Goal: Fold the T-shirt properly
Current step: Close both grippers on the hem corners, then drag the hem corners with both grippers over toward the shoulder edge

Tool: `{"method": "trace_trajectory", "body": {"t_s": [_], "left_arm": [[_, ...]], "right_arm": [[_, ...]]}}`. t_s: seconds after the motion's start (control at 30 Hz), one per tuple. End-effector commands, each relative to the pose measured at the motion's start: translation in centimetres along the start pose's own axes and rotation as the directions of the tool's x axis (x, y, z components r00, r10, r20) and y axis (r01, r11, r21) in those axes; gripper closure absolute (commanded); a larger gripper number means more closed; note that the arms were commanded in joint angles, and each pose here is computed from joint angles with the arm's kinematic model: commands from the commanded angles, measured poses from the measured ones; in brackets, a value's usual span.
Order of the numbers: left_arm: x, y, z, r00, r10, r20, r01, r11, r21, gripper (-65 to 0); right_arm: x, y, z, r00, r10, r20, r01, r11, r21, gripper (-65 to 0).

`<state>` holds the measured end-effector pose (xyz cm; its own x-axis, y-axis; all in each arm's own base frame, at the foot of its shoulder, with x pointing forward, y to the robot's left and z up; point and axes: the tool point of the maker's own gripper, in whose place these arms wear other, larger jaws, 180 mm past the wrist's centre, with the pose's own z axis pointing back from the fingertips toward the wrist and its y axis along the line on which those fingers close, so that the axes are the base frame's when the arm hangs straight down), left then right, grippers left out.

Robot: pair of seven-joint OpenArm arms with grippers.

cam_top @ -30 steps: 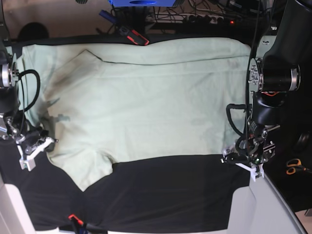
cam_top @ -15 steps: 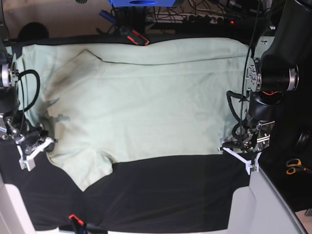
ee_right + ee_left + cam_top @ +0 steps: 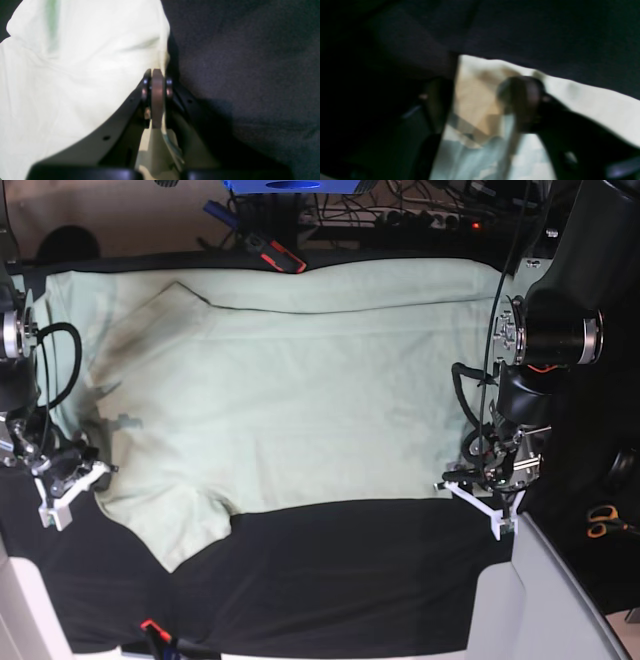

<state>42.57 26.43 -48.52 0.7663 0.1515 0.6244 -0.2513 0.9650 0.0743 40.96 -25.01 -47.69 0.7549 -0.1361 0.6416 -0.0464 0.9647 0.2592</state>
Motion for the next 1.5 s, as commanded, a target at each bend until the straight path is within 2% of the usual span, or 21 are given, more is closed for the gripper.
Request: {"method": "trace_trajectory", "body": {"t_s": [0.0, 0.1, 0.37, 0.5, 0.63, 0.77, 0.9, 0.97, 1.13, 1.23, 1.47], "left_arm": [[0.4, -0.1, 0.1, 1.000, -0.001, -0.010, 0.001, 1.000, -0.004, -28.0], [0.3, 0.4, 0.1, 1.000, -0.002, -0.012, 0.002, 1.000, 0.003, -15.8], [0.8, 1.4, 0.1, 1.000, 0.011, -0.007, -0.010, 1.000, 0.016, 0.0], [1.1, 1.3, 0.2, 1.000, 0.014, -0.012, -0.014, 1.000, 0.013, 0.0], [2.7, 0.7, 0.9, 1.000, 0.007, 0.027, -0.007, 1.000, -0.006, 0.0], [4.8, 0.5, 2.6, 0.996, -0.013, 0.083, 0.015, 1.000, -0.023, 0.0], [5.9, -0.2, 4.0, 0.993, -0.029, 0.116, 0.034, 0.999, -0.041, 0.0], [6.1, 0.8, 4.5, 0.991, -0.029, 0.130, 0.033, 0.999, -0.031, 0.0], [5.6, 2.5, 5.1, 0.989, 0.026, 0.143, -0.024, 1.000, -0.017, 0.0], [5.0, 2.7, 5.0, 0.991, 0.023, 0.134, -0.022, 1.000, -0.012, 0.0], [3.9, 2.7, 5.6, 0.990, 0.007, 0.144, -0.006, 1.000, -0.013, 0.0]], "right_arm": [[3.1, -0.3, 0.5, 0.998, 0.007, 0.069, -0.008, 1.000, 0.002, -0.3], [3.1, -0.3, 0.5, 0.998, 0.007, 0.069, -0.008, 1.000, 0.002, -0.3], [3.1, -0.3, 0.5, 0.998, 0.007, 0.069, -0.008, 1.000, 0.002, -0.3], [3.1, -0.3, 0.5, 0.998, 0.007, 0.069, -0.008, 1.000, 0.002, -0.3], [3.2, -0.3, 0.5, 0.997, 0.002, 0.076, -0.002, 1.000, 0.002, -0.1], [5.2, 0.2, 0.7, 0.991, 0.011, 0.131, -0.013, 1.000, 0.016, -0.1], [7.1, -0.2, 1.3, 0.979, -0.045, 0.201, 0.042, 0.999, 0.015, -0.1], [7.5, -0.5, 1.5, 0.974, -0.065, 0.219, 0.063, 0.998, 0.014, -0.1], [7.2, -1.3, 1.8, 0.979, -0.061, 0.192, 0.062, 0.998, -0.001, -0.1], [6.6, -1.5, 1.9, 0.986, -0.063, 0.153, 0.064, 0.998, -0.005, -0.1], [6.3, -1.6, 1.9, 0.987, -0.060, 0.146, 0.062, 0.998, -0.007, -0.1]]}}
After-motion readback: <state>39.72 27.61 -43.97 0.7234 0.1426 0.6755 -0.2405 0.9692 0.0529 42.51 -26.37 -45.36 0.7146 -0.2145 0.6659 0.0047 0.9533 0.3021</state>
